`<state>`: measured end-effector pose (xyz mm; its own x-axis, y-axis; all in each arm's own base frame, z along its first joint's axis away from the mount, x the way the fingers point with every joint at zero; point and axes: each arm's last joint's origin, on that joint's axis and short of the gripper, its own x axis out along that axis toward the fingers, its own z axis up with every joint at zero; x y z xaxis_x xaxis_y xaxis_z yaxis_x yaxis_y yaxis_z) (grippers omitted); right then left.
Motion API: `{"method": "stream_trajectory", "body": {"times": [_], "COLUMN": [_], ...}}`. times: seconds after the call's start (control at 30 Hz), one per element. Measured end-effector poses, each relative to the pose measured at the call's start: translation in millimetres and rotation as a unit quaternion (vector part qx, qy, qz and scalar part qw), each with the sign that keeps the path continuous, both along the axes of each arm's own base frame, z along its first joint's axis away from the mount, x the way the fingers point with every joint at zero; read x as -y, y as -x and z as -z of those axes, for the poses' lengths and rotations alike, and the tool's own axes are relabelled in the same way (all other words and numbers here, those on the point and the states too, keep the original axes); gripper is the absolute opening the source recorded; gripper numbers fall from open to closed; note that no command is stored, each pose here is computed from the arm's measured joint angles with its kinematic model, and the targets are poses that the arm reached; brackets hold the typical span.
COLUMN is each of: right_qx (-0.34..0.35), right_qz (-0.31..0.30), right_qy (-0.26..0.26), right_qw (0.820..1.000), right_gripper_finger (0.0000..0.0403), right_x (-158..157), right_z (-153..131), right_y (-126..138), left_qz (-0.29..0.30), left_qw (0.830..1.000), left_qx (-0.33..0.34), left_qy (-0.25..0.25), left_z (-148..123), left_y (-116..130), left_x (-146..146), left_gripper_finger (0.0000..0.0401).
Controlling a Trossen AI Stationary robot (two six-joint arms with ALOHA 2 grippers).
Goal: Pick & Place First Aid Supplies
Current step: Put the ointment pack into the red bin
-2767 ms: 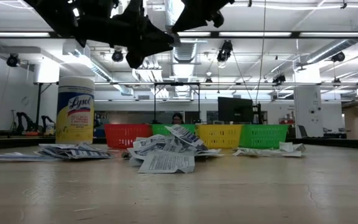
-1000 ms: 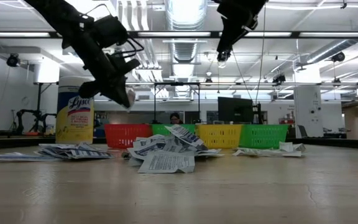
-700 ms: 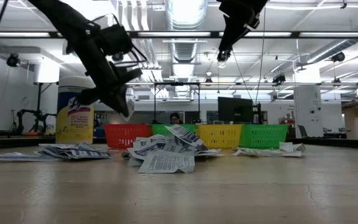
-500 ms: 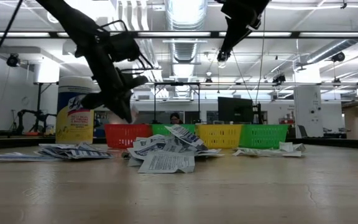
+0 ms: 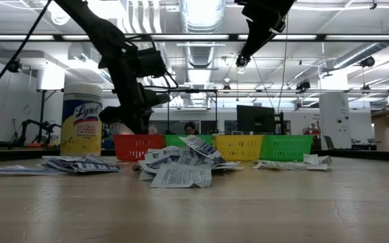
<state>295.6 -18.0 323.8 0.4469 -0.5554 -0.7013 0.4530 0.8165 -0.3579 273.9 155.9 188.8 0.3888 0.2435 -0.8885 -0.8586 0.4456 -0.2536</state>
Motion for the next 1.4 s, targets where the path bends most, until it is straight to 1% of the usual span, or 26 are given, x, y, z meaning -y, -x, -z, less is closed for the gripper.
{"method": "stream_trajectory", "body": {"times": [0.17, 0.23, 0.37, 0.47, 0.57, 0.63, 0.7, 0.8, 0.87, 0.9, 0.97, 1.07, 1.17, 1.3, 1.4], "right_qx": [-0.009, -0.009, -0.01, -0.032, -0.085, -0.134, -0.18, -0.242, -0.26, -0.265, -0.283, -0.305, -0.316, -0.303, -0.278], "right_qz": [0.0, 0.0, 0.0, 0.001, 0.008, 0.011, 0.006, -0.022, -0.047, -0.059, -0.078, -0.093, -0.095, -0.089, -0.083], "right_qy": [0.0, 0.0, 0.0, -0.004, -0.033, -0.069, -0.114, -0.189, -0.225, -0.237, -0.244, -0.238, -0.236, -0.245, -0.27], "right_qw": [1.0, 1.0, 1.0, 0.999, 0.996, 0.989, 0.977, 0.951, 0.938, 0.933, 0.924, 0.917, 0.914, 0.917, 0.918], "right_gripper_finger": [0.0066, 0.0066, 0.0072, 0.0077, 0.0081, 0.0082, 0.0081, 0.0075, 0.007, 0.0068, 0.0064, 0.006, 0.0059, 0.0062, 0.0065], "right_x": [0, 0, 0, 0, -1, -3, -6, -13, -20, -24, -31, -41, -49, -55, -57], "right_z": [1, 1, 1, 3, 9, 13, 17, 23, 28, 31, 37, 48, 60, 77, 90], "right_y": [1, 1, 2, 5, 16, 26, 35, 46, 51, 53, 59, 69, 79, 91, 99], "left_qz": [-0.005, -0.003, -0.002, 0.007, 0.03, 0.042, 0.063, 0.109, 0.141, 0.155, 0.174, 0.191, 0.203, 0.221, 0.238], "left_qw": [1.0, 1.0, 1.0, 0.999, 0.999, 0.997, 0.993, 0.979, 0.965, 0.958, 0.945, 0.93, 0.919, 0.905, 0.892], "left_qx": [0.001, -0.001, -0.005, -0.009, 0.007, 0.026, 0.047, 0.09, 0.107, 0.114, 0.123, 0.141, 0.151, 0.167, 0.189], "left_qy": [-0.022, -0.03, -0.03, -0.031, -0.042, -0.058, -0.083, -0.149, -0.193, -0.213, -0.246, -0.281, -0.302, -0.323, -0.335], "left_z": [-7, -9, -8, -12, -30, -45, -61, -87, -102, -108, -118, -131, -140, -149, -155], "left_y": [2, 3, 4, 4, 5, 7, 10, 15, 20, 22, 27, 32, 36, 40, 40], "left_x": [0, 0, 0, 0, 2, 4, 9, 16, 20, 23, 26, 31, 36, 42, 47], "left_gripper_finger": [0.0024, 0.0042, 0.0089, 0.0121, 0.0139, 0.0141, 0.014, 0.014, 0.014, 0.014, 0.014, 0.014, 0.014, 0.014, 0.014]}}
